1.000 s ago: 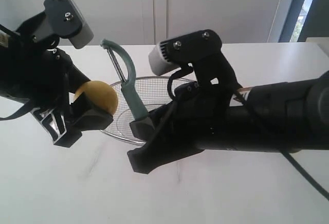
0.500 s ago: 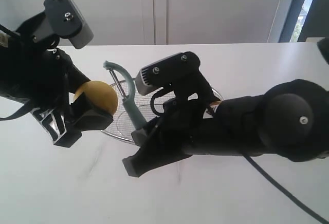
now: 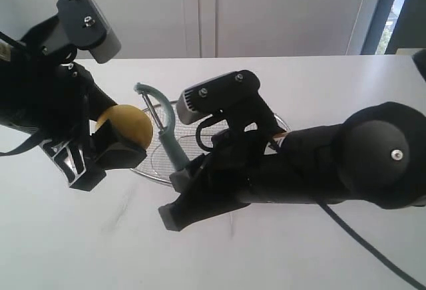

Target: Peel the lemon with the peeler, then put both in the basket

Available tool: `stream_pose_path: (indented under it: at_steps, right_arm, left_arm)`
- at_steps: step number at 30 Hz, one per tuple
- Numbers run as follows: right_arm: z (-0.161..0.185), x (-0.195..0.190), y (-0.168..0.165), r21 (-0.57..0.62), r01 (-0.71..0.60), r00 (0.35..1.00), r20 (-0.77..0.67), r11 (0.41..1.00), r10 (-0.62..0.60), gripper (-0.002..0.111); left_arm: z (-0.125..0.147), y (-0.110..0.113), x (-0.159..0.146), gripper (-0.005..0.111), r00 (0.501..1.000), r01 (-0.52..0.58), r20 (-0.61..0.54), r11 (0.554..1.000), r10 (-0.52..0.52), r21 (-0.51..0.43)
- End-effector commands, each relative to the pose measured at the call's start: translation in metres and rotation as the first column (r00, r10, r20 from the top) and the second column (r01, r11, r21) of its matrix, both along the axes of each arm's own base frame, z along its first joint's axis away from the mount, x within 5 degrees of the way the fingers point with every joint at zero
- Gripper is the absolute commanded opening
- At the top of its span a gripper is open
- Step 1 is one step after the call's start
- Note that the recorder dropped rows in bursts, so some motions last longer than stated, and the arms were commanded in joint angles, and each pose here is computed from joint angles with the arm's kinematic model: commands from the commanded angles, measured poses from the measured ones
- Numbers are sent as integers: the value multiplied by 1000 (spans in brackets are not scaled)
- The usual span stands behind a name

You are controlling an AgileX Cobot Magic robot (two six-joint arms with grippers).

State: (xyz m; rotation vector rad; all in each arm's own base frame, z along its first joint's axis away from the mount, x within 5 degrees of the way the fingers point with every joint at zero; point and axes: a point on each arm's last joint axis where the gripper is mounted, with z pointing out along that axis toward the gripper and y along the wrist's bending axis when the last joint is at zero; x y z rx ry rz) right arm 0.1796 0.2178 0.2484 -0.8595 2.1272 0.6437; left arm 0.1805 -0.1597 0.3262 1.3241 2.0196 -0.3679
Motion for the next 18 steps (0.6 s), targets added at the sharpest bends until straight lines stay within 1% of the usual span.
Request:
stream_pose_path:
  at_steps: [1,11,18]
  right_arm:
    - [11,-3,-4,34,6,1000,22,999,-7,0]
    - [32,-18,-14,72,-41,999,31,997,39,0]
    - [62,-32,-30,154,-53,992,120,987,35,0]
  left_arm:
    - [1,1,-2,0,1000,-6,-9,1000,6,-10]
    - [1,1,-2,0,1000,-6,-9,1000,6,-10]
    - [1,1,-2,0,1000,-6,-9,1000,6,-10]
